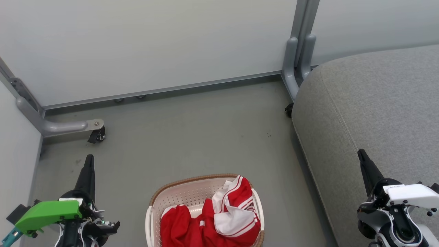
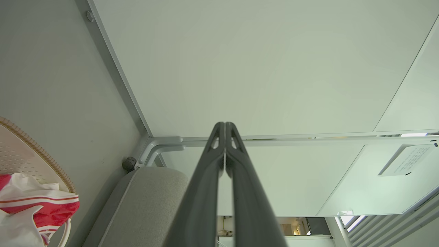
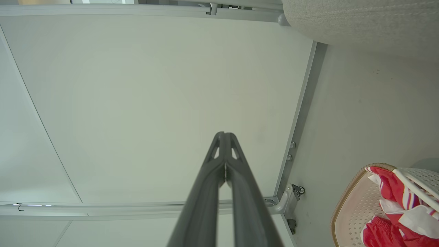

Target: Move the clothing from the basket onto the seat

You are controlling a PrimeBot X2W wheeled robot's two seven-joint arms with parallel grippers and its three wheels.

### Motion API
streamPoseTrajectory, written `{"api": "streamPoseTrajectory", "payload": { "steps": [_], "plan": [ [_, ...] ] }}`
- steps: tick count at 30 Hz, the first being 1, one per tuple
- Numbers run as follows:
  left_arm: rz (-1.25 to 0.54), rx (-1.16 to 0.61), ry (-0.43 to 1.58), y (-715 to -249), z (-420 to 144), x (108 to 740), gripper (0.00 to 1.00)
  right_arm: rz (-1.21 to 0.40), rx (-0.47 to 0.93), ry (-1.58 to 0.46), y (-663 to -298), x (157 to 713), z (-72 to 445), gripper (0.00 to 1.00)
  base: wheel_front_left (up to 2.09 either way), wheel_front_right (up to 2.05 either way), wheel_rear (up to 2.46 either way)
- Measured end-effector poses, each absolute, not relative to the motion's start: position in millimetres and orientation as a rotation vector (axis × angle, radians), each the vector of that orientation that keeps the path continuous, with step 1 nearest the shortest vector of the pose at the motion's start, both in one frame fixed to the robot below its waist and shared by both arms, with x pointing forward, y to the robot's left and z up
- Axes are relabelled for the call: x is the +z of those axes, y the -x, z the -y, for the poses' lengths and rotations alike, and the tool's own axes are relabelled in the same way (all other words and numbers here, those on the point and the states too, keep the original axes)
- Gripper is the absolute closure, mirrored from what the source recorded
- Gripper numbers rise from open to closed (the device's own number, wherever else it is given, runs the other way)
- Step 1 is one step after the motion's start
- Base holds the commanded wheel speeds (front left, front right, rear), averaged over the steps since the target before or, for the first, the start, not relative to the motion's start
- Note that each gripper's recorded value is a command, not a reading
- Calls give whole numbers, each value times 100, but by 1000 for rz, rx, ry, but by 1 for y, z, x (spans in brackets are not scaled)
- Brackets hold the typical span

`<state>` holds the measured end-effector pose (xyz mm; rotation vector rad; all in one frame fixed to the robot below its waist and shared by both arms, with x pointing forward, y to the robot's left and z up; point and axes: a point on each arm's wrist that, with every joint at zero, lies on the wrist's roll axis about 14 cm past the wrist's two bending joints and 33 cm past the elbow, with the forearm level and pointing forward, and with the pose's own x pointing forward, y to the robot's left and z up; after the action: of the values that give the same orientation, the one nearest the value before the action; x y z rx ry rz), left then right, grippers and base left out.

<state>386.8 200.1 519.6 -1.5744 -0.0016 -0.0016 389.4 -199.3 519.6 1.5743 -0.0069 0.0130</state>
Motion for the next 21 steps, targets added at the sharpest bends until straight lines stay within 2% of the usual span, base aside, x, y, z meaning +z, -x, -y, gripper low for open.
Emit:
{"api": "streamPoseTrajectory", "payload": {
  "steps": [21],
  "plan": [
    [2,-2,1574,-387,-200,520,100,8,11,-1576,-389,520,199,100,0,0,0]
  ]
}}
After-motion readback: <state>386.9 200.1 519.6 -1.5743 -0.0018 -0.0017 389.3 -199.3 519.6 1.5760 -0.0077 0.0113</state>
